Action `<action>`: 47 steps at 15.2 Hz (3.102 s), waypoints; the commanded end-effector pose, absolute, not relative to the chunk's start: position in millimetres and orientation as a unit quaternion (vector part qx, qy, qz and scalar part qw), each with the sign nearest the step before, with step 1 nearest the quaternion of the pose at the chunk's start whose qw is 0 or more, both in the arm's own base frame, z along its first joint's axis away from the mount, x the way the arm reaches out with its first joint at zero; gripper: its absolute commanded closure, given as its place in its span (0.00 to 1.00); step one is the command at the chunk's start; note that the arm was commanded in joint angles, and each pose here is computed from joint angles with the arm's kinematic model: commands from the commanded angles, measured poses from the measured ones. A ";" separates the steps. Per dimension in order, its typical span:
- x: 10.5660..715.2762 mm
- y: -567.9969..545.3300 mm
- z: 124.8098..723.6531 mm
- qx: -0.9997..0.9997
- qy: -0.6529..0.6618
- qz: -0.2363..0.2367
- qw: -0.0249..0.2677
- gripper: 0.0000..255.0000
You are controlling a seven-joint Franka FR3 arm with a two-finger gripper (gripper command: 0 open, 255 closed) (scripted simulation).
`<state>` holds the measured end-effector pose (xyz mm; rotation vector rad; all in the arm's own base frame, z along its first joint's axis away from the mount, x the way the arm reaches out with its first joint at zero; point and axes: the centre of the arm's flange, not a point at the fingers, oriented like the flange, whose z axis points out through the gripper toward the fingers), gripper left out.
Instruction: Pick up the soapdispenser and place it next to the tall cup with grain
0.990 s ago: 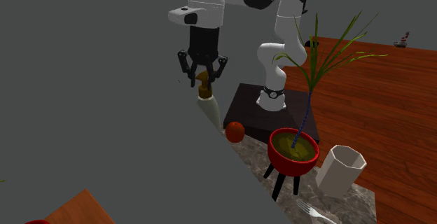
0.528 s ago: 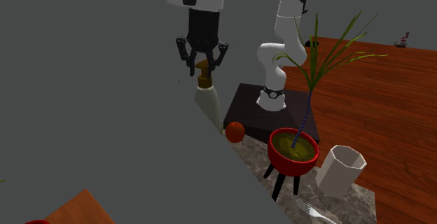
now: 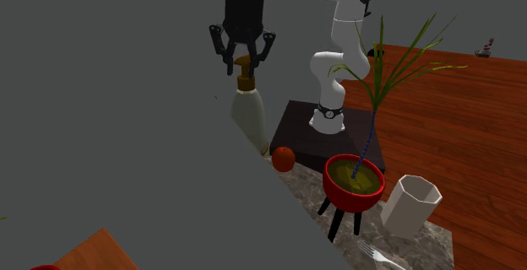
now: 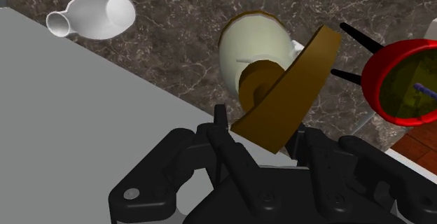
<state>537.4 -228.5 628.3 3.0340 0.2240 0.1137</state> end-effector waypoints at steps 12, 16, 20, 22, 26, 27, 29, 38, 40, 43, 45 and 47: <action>517.1 -165.0 672.8 0.995 0.074 0.037 0.049 1.00; 500.9 -114.7 673.1 0.995 0.074 0.037 0.049 1.00; 484.8 -64.4 673.4 0.995 0.074 0.037 0.049 1.00; 476.7 -39.3 673.5 0.995 0.074 0.037 0.049 1.00; 460.5 11.0 673.8 0.995 0.074 0.037 0.049 1.00; 456.5 23.5 673.9 0.995 0.074 0.037 0.049 1.00; 448.4 48.7 674.0 0.995 0.074 0.037 0.049 1.00; 424.2 123.9 658.6 0.995 0.074 0.037 0.049 1.00; 424.2 123.9 648.1 0.995 0.074 0.037 0.049 1.00; 424.2 123.9 632.2 0.995 0.074 0.037 0.049 1.00; 424.2 123.9 621.7 0.995 0.074 0.037 0.049 1.00; 424.2 123.9 611.1 0.995 0.074 0.037 0.049 1.00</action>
